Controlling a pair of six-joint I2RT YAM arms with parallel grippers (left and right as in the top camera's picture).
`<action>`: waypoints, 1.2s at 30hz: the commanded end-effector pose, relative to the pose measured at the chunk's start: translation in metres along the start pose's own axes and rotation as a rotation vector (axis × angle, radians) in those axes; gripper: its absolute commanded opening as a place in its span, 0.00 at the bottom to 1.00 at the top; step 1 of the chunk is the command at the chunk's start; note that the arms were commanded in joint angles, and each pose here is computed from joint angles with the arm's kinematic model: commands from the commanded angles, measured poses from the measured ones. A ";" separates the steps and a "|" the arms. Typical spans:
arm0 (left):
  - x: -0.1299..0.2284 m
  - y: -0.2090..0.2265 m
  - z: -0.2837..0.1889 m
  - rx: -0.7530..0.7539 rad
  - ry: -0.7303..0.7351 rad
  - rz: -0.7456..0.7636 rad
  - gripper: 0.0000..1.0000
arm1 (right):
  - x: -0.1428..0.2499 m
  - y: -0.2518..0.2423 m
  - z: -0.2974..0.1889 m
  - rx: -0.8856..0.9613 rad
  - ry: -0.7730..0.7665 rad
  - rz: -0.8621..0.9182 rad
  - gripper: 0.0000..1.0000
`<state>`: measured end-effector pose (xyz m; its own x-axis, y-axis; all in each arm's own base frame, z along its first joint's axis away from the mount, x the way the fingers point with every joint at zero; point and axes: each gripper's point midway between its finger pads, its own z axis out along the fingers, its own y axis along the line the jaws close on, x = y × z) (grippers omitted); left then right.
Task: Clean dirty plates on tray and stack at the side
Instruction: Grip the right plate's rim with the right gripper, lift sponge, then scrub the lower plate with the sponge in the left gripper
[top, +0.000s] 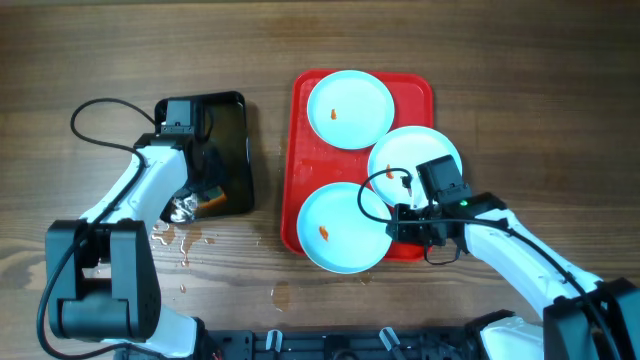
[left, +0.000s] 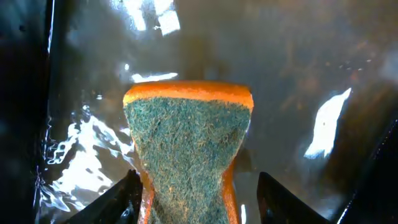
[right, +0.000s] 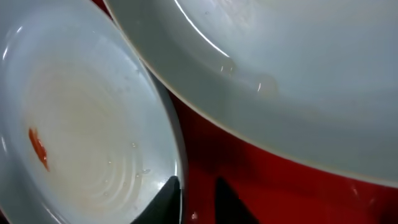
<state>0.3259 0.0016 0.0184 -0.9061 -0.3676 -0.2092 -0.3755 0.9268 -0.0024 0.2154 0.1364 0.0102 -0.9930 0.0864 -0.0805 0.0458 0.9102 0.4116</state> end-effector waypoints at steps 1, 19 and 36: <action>0.002 -0.003 0.002 0.014 0.009 0.007 0.53 | -0.005 0.003 0.003 -0.011 -0.021 0.022 0.04; 0.005 -0.002 0.001 0.006 0.027 0.010 0.04 | -0.035 -0.009 -0.001 0.080 -0.159 0.037 0.04; 0.116 -0.206 -0.082 0.396 0.160 0.276 0.04 | -0.041 -0.008 -0.002 0.076 -0.187 0.041 0.04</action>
<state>0.2962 -0.2061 0.0913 -0.9840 -0.0532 -0.1699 0.0050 0.9457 -0.3250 0.2544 0.1263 0.0136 -0.9553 0.1780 -0.2362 0.0845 0.9295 0.3591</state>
